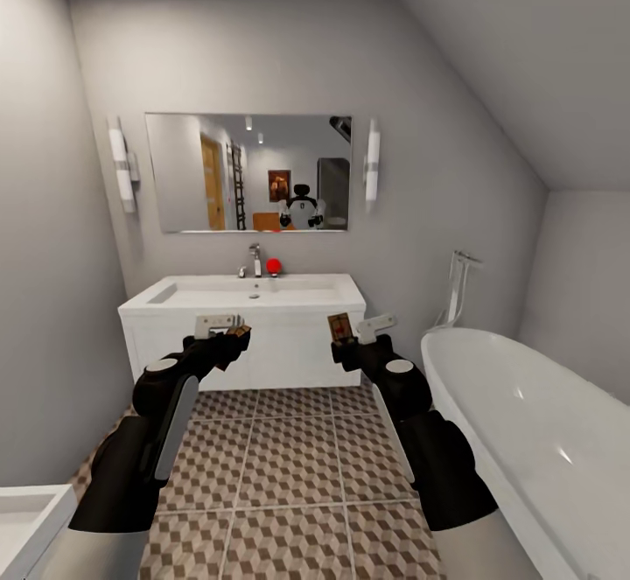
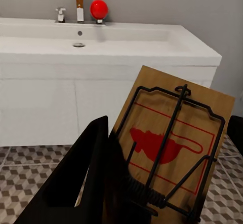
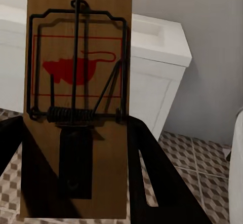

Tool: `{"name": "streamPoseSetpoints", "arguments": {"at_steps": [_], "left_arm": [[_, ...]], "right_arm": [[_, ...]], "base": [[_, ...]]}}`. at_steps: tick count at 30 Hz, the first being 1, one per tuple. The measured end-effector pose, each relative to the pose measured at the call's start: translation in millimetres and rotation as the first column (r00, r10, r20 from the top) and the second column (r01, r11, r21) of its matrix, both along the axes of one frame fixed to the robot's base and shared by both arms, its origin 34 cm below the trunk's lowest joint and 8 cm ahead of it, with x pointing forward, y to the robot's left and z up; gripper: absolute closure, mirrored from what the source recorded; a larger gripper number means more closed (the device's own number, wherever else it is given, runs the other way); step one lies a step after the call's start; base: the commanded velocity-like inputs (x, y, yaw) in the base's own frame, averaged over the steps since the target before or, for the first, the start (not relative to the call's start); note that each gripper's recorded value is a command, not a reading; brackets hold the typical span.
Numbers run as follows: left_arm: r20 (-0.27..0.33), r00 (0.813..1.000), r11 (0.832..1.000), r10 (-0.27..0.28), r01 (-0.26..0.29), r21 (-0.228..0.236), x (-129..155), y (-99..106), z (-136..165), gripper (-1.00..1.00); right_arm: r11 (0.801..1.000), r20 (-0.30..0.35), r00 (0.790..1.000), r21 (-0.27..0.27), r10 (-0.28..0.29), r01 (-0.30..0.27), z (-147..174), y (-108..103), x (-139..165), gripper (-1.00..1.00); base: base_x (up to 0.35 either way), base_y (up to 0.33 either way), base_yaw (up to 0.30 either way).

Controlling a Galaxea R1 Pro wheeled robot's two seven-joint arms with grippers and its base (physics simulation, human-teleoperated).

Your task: Take the four mousetraps from the cabinet in the bathroom and place them on the bathroom floor. Make sure all four end up on the same floor surface, and ensure that at least two of them are either under or directly next to the same bathroom sink.

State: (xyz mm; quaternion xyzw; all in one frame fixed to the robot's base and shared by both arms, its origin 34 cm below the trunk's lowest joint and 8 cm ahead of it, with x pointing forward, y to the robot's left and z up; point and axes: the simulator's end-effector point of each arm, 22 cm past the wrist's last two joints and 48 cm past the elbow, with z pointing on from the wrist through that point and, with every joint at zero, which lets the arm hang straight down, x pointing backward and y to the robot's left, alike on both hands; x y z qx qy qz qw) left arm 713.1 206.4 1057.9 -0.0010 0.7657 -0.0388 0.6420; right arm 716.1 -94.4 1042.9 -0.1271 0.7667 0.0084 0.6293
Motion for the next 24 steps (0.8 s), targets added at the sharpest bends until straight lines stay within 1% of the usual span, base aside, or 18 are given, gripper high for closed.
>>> {"name": "streamPoseSetpoints", "arguments": {"at_steps": [17, 24], "left_arm": [[0.017, 1.0, 1.0, 0.0, 0.0, 0.0, -4.1, -0.2, -23.4, 1.0], [0.038, 0.999, 1.0, 0.0, 0.0, -0.001, -6.2, -0.1, -25.7, 1.0]], "right_arm": [[1.0, 0.037, 0.999, 0.009, 0.0, 0.0, -14.2, -1.6, -6.5, 1.0], [1.0, 0.079, 0.997, 0.012, 0.007, -0.008, -7.9, 1.1, -14.6, 1.0]], "base": [[0.0, 0.0, 0.0], [0.0, 0.0, 0.0]]}}
